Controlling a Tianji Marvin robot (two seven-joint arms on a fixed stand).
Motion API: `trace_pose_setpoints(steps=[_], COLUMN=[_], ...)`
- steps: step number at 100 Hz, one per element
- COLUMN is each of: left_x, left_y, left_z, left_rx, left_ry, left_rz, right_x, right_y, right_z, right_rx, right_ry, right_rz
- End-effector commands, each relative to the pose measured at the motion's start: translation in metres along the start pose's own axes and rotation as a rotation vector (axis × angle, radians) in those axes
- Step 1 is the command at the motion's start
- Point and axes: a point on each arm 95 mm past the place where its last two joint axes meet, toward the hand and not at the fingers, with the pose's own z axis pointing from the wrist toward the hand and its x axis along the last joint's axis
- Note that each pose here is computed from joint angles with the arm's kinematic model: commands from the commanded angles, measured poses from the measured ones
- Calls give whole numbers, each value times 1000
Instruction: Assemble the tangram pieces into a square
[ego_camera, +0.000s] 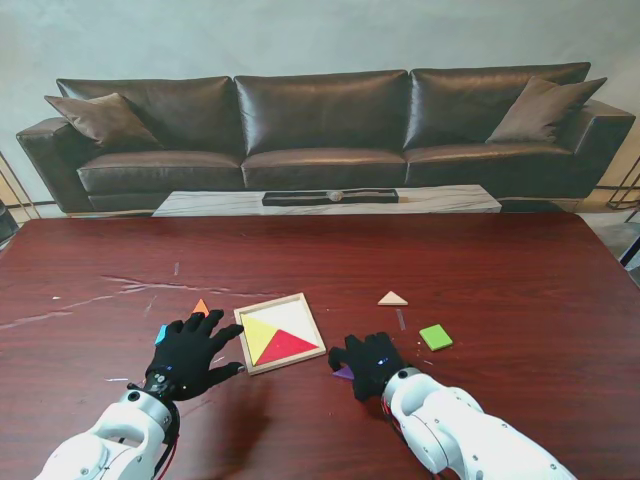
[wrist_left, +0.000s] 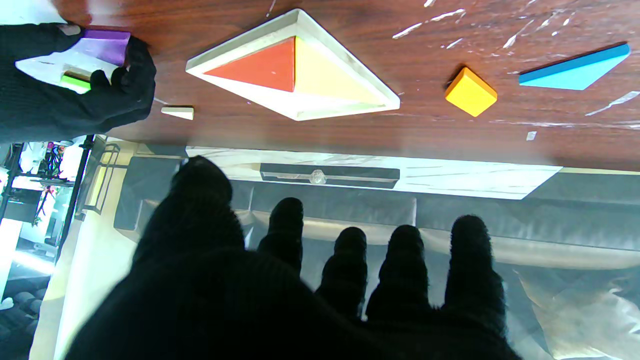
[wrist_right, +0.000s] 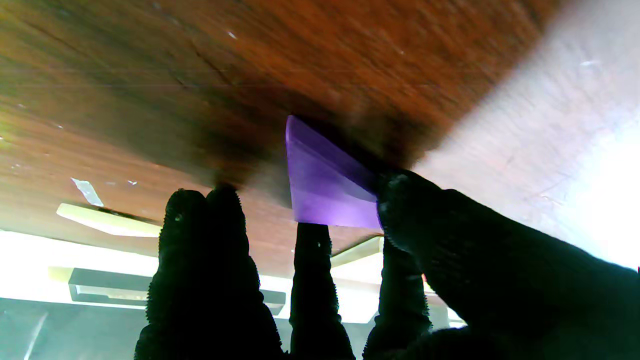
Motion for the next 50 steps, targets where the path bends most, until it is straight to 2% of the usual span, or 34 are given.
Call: trace_pose_setpoints(steps=[1,29,50], left_x=[2,2,3], left_y=[-1,-1,0], left_z=[-2,-2,-2], left_rx=[2,1,-1], left_ry=[2,-1,-1], left_rz=[-1,2,2], right_x=[5,-5,-12], right_y=[-70,-67,-72], right_z=[-16,-18,-14], right_rx=[197,188,196], right_ry=[12,29,35], right_rz=[10,-12,-7])
